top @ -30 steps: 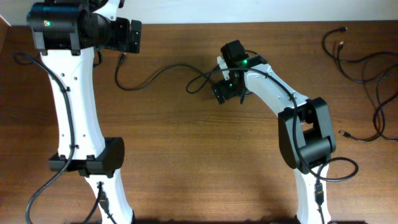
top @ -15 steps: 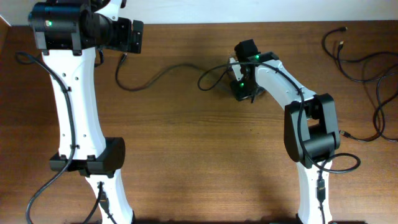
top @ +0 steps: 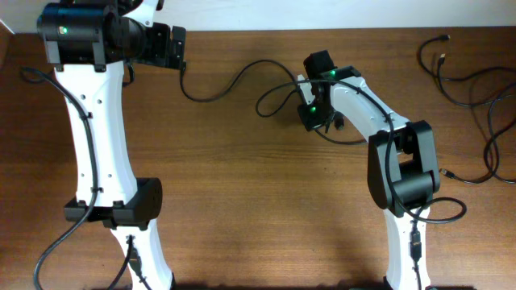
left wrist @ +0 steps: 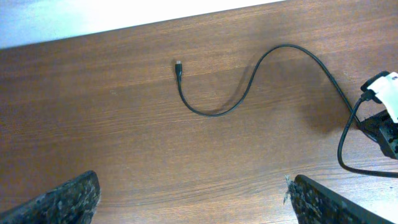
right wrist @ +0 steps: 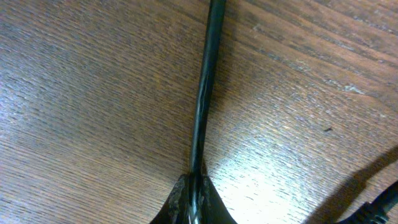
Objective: Untangle cables
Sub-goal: 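Drag the grasped cable rightward with the right gripper, then carry the cable to the right edge and open the right gripper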
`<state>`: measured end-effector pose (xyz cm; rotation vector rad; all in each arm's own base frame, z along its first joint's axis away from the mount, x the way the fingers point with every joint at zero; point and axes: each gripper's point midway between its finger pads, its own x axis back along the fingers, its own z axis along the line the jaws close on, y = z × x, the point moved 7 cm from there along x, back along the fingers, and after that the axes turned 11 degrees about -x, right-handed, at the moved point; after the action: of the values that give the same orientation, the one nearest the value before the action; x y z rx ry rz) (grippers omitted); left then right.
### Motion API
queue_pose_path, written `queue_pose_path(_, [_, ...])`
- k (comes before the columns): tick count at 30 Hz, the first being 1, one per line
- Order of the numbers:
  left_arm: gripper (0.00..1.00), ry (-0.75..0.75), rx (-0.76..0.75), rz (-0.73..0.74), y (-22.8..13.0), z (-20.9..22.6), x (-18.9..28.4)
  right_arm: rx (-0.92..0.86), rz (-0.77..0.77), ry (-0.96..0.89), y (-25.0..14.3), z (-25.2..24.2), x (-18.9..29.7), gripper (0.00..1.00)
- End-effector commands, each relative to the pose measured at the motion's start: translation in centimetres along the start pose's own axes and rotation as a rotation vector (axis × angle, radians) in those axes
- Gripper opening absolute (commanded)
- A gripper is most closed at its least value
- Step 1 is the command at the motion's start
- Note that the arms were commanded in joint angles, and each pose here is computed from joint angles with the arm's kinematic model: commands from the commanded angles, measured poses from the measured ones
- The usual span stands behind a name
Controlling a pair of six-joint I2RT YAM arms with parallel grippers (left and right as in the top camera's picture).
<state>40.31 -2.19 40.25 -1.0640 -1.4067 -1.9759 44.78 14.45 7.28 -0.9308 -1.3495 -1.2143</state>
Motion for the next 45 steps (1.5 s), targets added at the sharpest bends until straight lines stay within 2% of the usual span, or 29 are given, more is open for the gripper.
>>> queue_pose_path(1, [0.99,-0.006,0.002,-0.023,0.2,-0.2,0.5,-0.018,-0.156,0.022,2.2,0.1,6.1,0.04])
queue_pose_path(5, [0.99,-0.006,0.002,-0.023,0.2,-0.2,0.6,-0.039,-0.269,0.026,2.7,-1.0,12.1,0.04])
queue_pose_path(12, [0.99,-0.006,0.002,-0.023,0.2,-0.2,0.6,-0.081,-0.462,0.024,0.9,-3.0,22.3,0.04])
queue_pose_path(16, [0.99,-0.006,0.002,-0.023,0.2,-0.2,0.5,-0.134,-0.580,-0.003,-1.9,-5.4,28.7,0.04])
queue_pose_path(21, [0.99,-0.007,0.002,-0.022,0.2,-0.2,0.5,-0.274,-0.684,-0.074,-8.5,-9.8,36.1,0.04])
queue_pose_path(25, [0.99,-0.007,0.002,-0.021,0.2,-0.2,0.5,-0.463,-0.661,-0.180,-13.7,-13.4,38.3,0.04])
queue_pose_path(32, [0.99,-0.006,-0.006,-0.024,0.2,-0.2,0.5,-0.624,-0.630,-0.310,-18.6,-16.2,39.8,0.04])
queue_pose_path(39, [0.99,-0.005,-0.009,-0.024,0.2,-0.2,0.5,-0.721,-0.731,-0.392,-23.0,-16.4,42.9,0.04])
queue_pose_path(45, [0.99,-0.006,-0.009,-0.023,0.2,-0.2,0.5,-0.699,-0.754,-0.331,-23.8,-15.1,43.3,0.04])
